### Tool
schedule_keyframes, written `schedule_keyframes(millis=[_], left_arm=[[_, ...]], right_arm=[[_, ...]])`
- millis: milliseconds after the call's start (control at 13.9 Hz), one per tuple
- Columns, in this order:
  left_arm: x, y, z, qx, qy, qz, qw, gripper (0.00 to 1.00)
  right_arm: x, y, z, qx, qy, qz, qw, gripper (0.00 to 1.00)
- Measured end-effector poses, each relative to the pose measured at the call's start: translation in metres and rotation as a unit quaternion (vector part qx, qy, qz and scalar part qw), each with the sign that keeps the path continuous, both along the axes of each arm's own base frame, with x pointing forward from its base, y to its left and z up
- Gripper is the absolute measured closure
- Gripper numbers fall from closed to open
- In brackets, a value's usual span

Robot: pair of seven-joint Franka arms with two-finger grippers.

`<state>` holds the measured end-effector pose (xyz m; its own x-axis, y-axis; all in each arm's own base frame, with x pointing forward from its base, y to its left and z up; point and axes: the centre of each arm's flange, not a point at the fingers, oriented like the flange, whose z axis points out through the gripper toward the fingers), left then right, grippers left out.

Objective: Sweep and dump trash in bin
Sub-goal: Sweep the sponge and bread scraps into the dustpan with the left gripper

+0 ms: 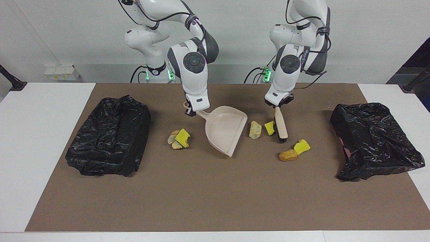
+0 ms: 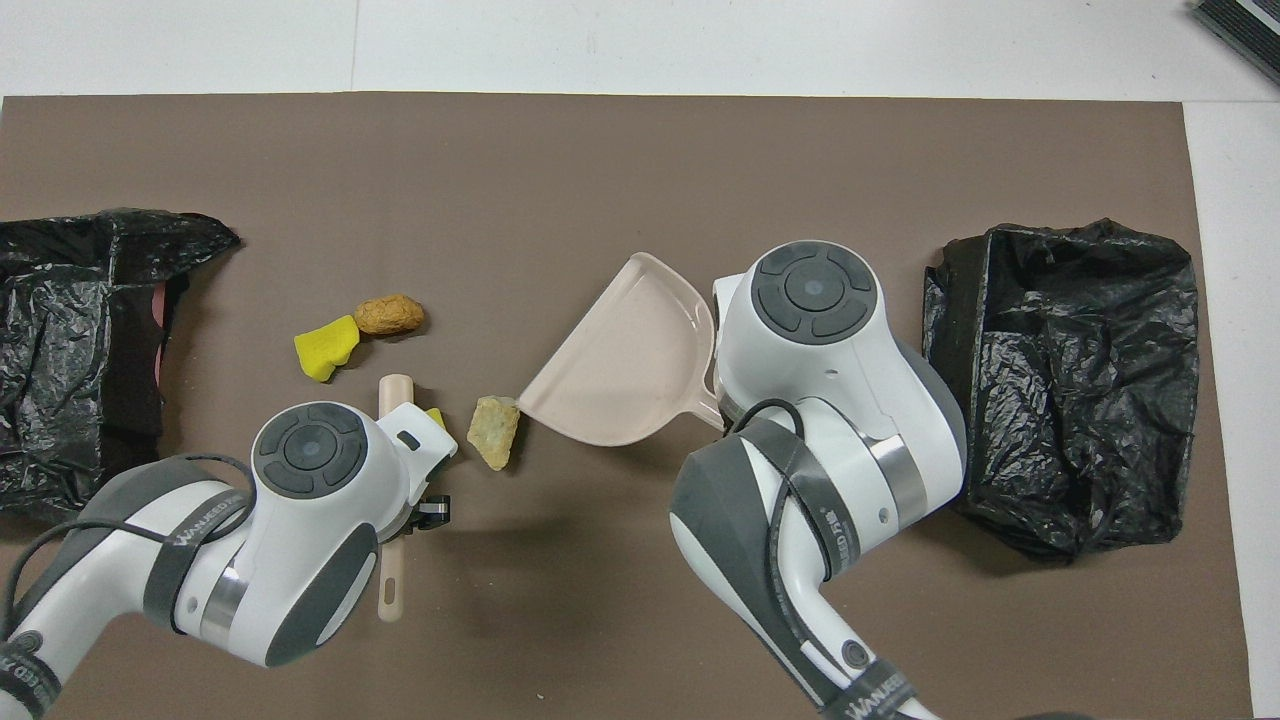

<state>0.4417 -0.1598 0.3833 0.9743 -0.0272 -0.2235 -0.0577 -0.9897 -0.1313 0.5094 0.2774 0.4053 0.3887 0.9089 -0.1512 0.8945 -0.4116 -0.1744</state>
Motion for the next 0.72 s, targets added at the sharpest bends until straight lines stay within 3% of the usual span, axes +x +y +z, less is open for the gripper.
schedule_keyframes(millis=[144, 361, 505, 722], left_arm=[[0.022, 0.035, 0.019, -0.012, -0.006, -0.020, 1.000, 0.74], [0.046, 0.083, 0.025, -0.012, -0.041, -0.063, 0.997, 0.74], [0.062, 0.112, 0.017, -0.014, -0.061, -0.091, 0.994, 0.74], [0.088, 0.128, 0.001, -0.008, -0.085, -0.127, 0.988, 0.74]], right_arm=[[-0.009, 0.005, -0.007, 0.008, -0.017, 0.005, 1.000, 0.68], [-0.045, 0.035, -0.013, -0.001, -0.068, -0.042, 0.997, 0.68], [-0.061, 0.041, -0.014, -0.006, -0.080, -0.043, 0.996, 0.68], [-0.065, 0.033, -0.018, -0.024, -0.086, -0.031, 0.996, 0.68]])
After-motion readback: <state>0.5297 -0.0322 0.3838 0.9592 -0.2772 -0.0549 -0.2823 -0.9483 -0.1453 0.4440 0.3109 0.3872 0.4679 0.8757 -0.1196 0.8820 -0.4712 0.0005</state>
